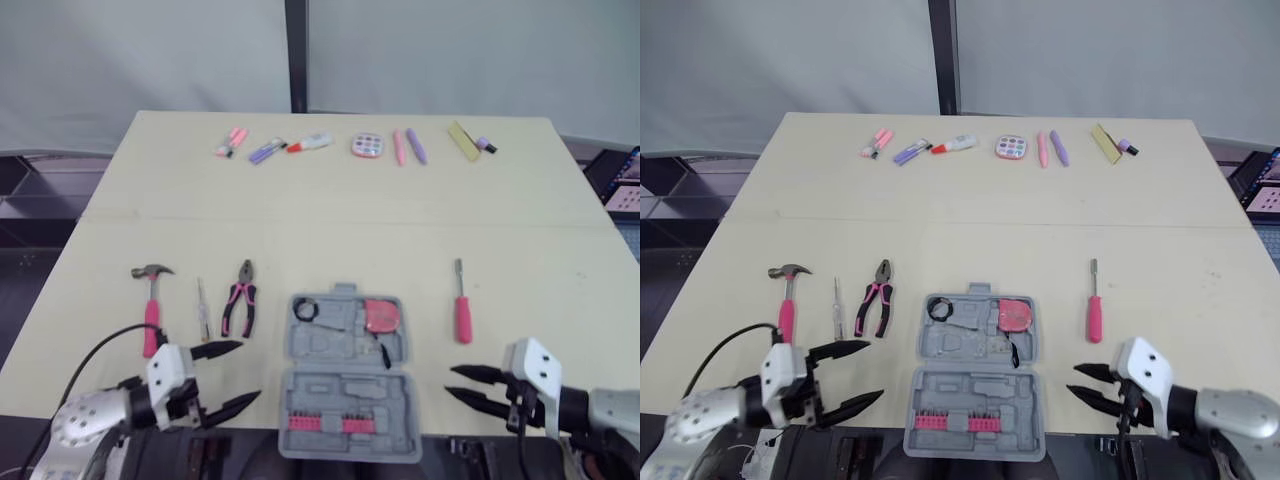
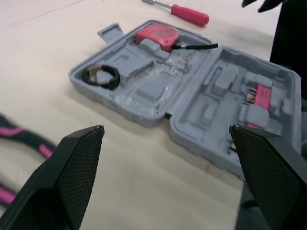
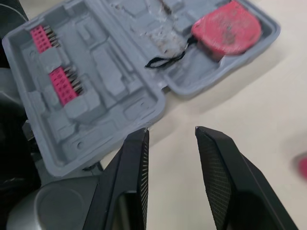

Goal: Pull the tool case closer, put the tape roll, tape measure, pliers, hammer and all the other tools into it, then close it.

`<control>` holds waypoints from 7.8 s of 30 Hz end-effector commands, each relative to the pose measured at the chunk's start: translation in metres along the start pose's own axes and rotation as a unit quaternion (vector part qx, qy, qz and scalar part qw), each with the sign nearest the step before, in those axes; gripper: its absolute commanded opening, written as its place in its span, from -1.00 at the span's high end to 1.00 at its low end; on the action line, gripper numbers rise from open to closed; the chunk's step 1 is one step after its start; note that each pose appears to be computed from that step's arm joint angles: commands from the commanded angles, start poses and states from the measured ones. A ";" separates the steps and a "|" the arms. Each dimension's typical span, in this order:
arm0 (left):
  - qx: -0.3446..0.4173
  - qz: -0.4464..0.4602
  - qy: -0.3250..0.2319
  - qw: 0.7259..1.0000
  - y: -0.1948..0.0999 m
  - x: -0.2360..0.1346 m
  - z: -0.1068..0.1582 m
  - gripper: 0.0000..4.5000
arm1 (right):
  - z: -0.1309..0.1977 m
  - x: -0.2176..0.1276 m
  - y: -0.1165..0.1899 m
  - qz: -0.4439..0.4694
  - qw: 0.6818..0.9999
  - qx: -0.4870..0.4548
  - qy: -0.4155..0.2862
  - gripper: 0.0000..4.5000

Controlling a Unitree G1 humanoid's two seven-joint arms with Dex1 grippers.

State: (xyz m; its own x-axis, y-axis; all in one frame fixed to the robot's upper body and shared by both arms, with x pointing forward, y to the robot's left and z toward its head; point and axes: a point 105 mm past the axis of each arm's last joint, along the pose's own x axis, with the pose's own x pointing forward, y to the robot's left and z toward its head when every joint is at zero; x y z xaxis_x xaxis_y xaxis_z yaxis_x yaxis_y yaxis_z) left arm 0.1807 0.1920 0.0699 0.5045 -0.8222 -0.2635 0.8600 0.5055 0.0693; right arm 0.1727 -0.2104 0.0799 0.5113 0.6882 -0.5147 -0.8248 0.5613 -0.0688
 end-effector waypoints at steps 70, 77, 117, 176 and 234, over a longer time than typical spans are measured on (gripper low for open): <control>-0.179 0.413 0.104 0.887 0.108 0.080 0.029 -1.00 | 0.053 -0.010 -0.010 -0.003 0.994 -0.070 -0.084 -0.98; -0.194 0.405 0.124 0.885 0.108 0.094 0.018 -1.00 | 0.055 -0.009 -0.010 -0.007 0.994 -0.072 -0.085 -0.98; -0.120 0.289 0.045 0.949 0.127 0.051 0.076 -0.07 | 0.061 -0.010 -0.014 -0.020 0.990 -0.064 -0.124 -1.00; 0.221 -0.267 0.117 0.931 0.023 0.142 0.121 -0.07 | 0.133 0.097 0.011 0.095 0.982 -0.154 -0.053 -1.00; 0.163 -0.230 0.013 0.959 0.042 0.113 0.150 -0.95 | 0.128 0.095 0.003 0.084 0.985 -0.146 -0.044 0.56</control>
State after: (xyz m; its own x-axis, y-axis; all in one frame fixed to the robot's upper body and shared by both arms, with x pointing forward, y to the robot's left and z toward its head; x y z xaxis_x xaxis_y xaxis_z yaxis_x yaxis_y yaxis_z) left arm 0.2899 0.0723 0.1664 0.0575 -0.8976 -0.4370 0.9790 -0.0350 0.2007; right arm 0.2503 -0.0814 0.1295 0.3567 0.7947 -0.4911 -0.9342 0.3018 -0.1903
